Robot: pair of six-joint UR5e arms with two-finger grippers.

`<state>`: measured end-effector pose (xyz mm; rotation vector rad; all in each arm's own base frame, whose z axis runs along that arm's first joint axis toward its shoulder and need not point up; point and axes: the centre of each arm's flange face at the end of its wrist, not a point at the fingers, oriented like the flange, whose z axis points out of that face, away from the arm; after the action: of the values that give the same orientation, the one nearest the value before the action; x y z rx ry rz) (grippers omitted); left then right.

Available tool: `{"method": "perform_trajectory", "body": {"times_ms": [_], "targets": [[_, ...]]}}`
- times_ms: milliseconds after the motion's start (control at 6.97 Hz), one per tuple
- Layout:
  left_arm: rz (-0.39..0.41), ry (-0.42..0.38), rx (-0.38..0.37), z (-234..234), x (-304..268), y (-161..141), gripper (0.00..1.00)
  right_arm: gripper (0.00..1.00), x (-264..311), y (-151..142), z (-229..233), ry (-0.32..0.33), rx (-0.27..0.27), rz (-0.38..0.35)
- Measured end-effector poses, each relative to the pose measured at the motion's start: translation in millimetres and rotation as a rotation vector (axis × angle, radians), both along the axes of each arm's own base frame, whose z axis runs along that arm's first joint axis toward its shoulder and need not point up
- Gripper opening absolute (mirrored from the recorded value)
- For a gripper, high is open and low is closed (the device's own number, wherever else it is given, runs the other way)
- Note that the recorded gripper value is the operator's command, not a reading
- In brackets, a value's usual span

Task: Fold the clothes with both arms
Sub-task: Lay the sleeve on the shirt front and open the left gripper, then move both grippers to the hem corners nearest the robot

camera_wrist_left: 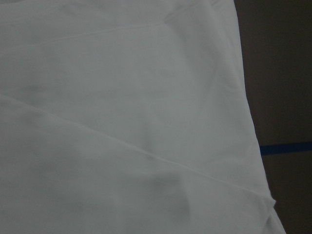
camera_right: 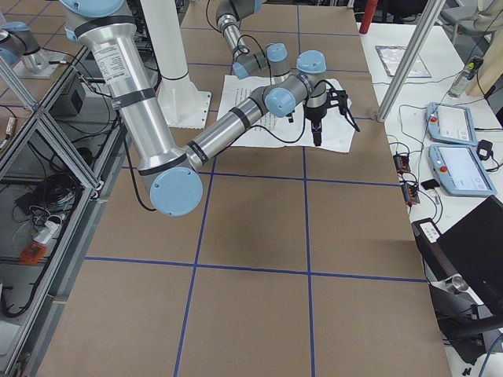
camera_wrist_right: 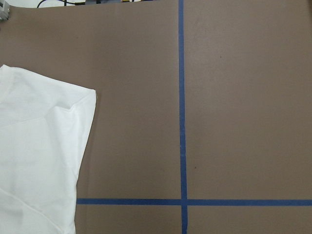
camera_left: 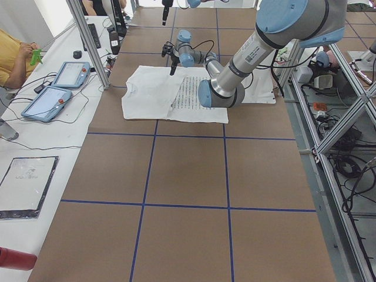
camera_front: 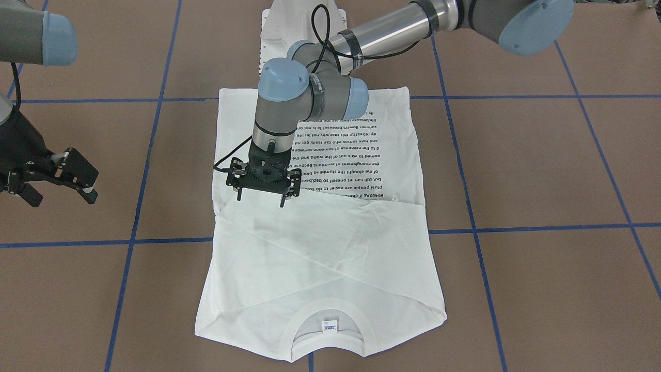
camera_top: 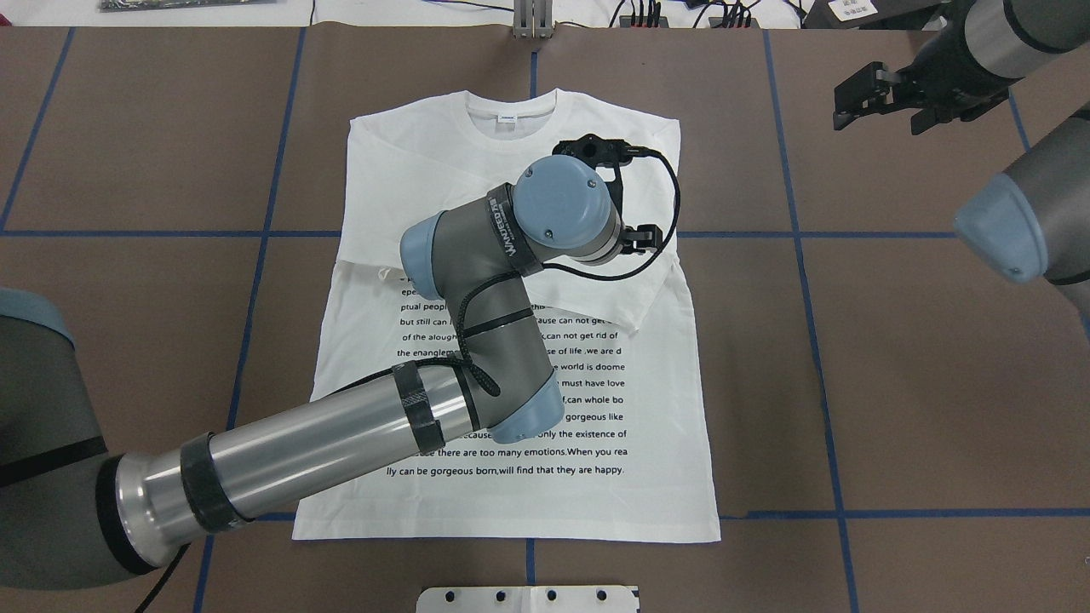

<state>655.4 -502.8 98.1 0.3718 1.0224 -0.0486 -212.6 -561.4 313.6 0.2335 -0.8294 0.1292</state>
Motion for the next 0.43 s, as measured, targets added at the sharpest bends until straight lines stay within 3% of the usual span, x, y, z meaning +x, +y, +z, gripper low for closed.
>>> {"method": "perform_trajectory", "body": {"times_ms": [143,430], "targets": [[0.016,-0.014,0.02,4.7,-27.7,6.8,1.0,1.0,-19.2,12.8,-5.4,0.003,-0.007,0.014],[0.051,-0.056,0.086,31.2,-102.3,35.6,1.0,1.0,-75.7,67.5,-30.0,-0.013,-0.014,0.062]]}}
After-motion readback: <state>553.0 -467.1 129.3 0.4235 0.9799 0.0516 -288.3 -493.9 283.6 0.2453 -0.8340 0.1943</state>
